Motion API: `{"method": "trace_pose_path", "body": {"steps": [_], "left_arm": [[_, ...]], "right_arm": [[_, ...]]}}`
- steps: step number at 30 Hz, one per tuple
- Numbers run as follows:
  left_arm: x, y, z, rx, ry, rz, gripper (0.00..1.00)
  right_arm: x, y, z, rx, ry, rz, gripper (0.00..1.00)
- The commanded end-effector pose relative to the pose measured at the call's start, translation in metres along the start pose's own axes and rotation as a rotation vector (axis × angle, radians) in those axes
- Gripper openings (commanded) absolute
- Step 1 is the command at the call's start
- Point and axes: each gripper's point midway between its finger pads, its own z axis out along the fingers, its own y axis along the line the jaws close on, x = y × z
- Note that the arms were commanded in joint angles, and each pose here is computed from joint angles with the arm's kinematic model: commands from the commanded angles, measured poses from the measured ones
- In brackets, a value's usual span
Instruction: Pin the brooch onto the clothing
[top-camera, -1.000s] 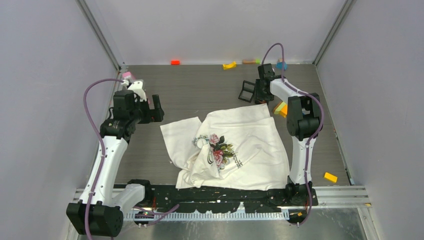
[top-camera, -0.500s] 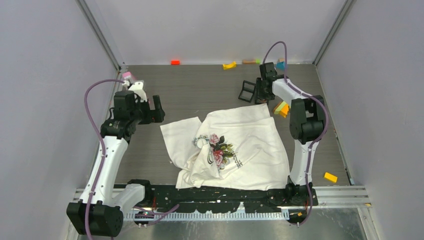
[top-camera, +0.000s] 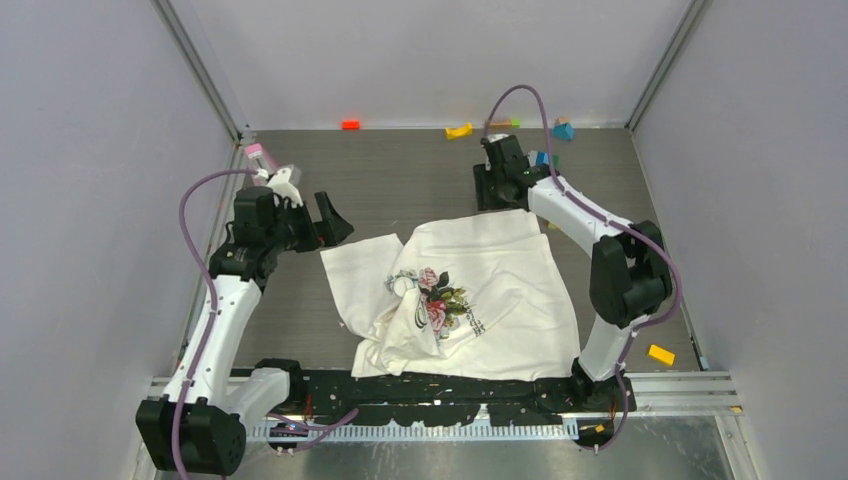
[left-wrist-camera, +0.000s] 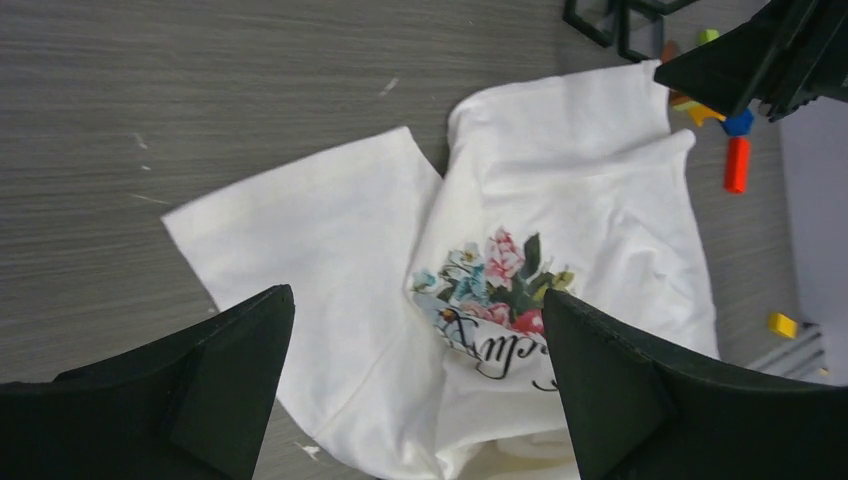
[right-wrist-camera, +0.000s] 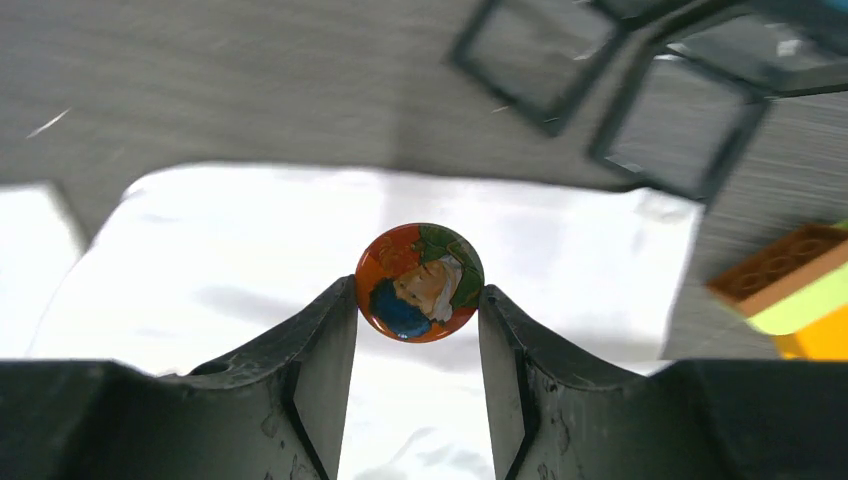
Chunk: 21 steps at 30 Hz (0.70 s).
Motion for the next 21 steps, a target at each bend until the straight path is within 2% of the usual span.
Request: {"method": "trace_pose_path", "body": {"steps": [1,4,8,15,18,21], "left_arm": [[0.002,-0.046,0.000,0.221,-0.011,-0.098,0.97],[0.012,-0.068,0.001,0.303,0.024,-0.132,0.97],[0.022,-0.101,0.002,0.413,0.074,-0.168,0.96],[0.026,-0.140,0.000,0.531,0.095,-0.187,0.94],[0.031,-0.146,0.002,0.545,0.121,-0.189,0.88],[0.039,-0.152,0.005,0.563,0.152,-0.175,0.75]], "right_arm": [[-0.010,0.067,-0.055,-0.210,-0.122,-0.099,0.29],[0.012,0.116,-0.083,-0.368,-0.141,-0.171,0.29],[0.024,0.165,-0.130,-0.552,-0.244,-0.249,0.30],[0.038,0.200,-0.185,-0.722,-0.334,-0.325,0.31],[0.043,0.208,-0.196,-0.758,-0.348,-0.346,0.31],[0.045,0.212,-0.200,-0.770,-0.352,-0.363,0.31]]}}
